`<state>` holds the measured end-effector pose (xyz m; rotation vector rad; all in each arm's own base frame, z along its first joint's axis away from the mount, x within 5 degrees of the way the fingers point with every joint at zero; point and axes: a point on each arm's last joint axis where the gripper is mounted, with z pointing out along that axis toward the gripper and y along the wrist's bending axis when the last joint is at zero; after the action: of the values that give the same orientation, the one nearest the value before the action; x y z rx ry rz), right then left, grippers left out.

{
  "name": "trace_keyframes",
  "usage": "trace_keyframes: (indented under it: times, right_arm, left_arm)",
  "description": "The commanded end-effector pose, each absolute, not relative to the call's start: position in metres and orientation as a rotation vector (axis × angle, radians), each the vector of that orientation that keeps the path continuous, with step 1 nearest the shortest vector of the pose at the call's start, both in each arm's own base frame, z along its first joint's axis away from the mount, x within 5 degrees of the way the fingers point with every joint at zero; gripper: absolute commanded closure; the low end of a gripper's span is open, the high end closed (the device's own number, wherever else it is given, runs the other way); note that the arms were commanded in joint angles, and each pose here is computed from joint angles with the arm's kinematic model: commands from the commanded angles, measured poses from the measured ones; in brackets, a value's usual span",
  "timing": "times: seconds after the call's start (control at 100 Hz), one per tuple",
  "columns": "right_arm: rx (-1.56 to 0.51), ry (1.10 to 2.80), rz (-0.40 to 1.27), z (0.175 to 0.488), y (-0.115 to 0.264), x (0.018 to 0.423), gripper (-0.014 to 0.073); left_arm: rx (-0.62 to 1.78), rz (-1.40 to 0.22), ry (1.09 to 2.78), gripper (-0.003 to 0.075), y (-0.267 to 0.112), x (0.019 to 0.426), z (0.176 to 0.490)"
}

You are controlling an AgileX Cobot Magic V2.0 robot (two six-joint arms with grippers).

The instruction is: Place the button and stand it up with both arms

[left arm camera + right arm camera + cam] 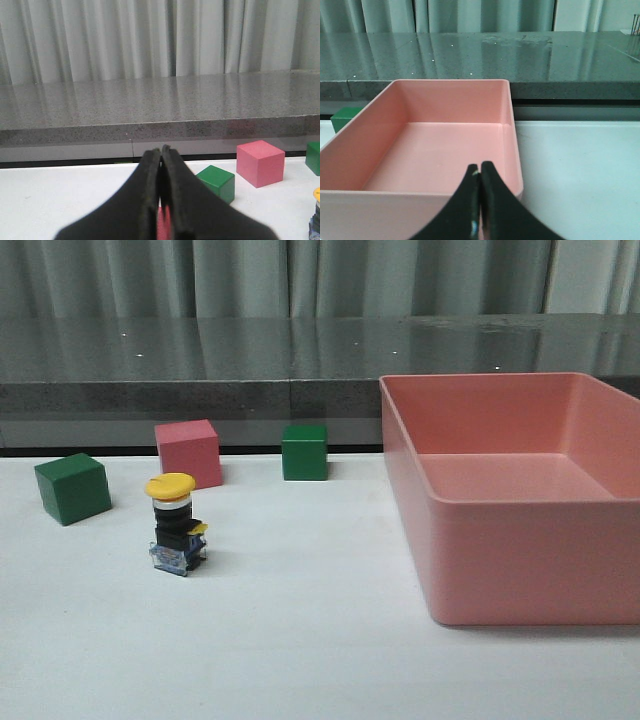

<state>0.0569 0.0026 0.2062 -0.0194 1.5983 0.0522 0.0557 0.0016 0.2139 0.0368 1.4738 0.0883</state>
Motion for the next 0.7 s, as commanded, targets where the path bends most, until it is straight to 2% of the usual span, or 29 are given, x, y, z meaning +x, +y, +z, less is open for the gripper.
trace_keyframes:
  times: [0.0,0.69]
  right_arm:
    - [-0.022,1.471,0.046,0.2168,0.0024,0.0554,0.0657]
    - [-0.022,1.439,0.047,0.2135,0.0025,0.0547,0.0657]
  left_arm:
    - [0.017,0.079,1.404,0.0740,0.0021,0.0543,0.2082]
    - [0.017,0.079,1.404,0.0740,0.0021,0.0543,0.2082]
